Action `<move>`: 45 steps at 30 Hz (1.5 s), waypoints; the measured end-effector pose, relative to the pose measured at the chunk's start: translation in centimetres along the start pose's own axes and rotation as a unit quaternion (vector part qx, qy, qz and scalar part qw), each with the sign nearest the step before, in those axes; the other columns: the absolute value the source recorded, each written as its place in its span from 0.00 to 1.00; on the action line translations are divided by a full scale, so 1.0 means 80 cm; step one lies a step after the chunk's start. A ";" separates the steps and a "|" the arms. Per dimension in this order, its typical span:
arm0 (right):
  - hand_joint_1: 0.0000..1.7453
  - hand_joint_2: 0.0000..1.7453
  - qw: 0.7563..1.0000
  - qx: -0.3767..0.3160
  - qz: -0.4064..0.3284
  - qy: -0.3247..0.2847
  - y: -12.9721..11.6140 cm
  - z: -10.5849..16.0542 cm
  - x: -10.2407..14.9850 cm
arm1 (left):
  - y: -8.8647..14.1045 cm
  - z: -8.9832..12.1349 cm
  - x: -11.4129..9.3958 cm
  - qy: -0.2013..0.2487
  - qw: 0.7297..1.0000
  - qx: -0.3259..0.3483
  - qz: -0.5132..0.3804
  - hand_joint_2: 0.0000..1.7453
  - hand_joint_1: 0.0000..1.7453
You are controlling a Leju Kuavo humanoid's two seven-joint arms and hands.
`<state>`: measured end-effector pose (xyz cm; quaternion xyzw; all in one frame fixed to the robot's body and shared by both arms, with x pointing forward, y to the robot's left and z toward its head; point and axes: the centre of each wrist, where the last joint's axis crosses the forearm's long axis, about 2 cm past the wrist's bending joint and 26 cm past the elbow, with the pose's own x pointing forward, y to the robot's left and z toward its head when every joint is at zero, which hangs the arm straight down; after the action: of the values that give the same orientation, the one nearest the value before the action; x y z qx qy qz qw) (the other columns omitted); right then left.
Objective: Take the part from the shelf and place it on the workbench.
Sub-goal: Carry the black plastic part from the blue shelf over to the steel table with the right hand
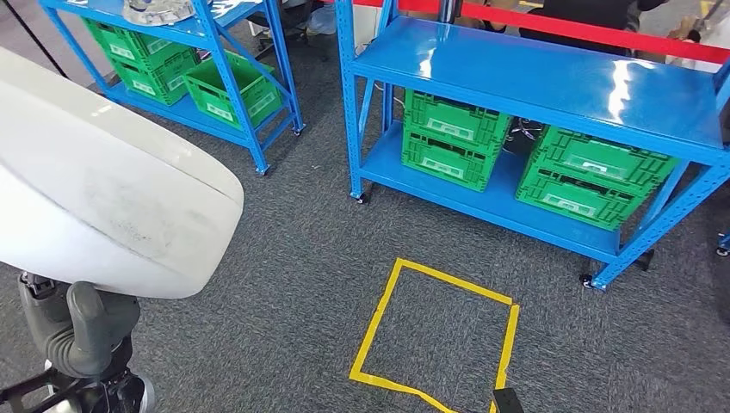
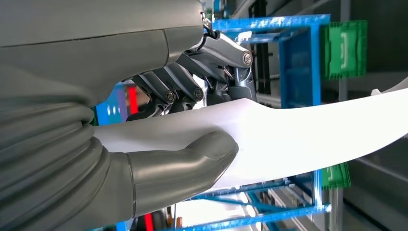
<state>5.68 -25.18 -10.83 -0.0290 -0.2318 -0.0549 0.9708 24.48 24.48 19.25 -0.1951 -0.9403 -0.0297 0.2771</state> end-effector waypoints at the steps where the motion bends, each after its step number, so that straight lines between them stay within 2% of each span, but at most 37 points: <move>1: 0.00 0.00 1.000 0.000 0.000 0.001 0.000 0.001 -0.002 | 0.000 -0.001 -0.001 0.000 1.000 0.002 -0.003 1.00 1.00; 13: 0.00 0.00 1.000 0.006 -0.002 0.000 0.004 0.001 -0.001 | 0.001 -0.004 0.002 0.001 1.000 0.004 -0.030 1.00 1.00; 45: 0.00 0.00 1.000 0.008 -0.002 0.000 0.005 0.002 -0.004 | -0.001 0.000 0.002 0.001 0.999 0.016 -0.029 1.00 1.00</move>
<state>5.40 -24.72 -10.83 -0.0204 -0.2319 -0.0551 0.9710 24.35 24.48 19.32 -0.1629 -0.9456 -0.0232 0.2806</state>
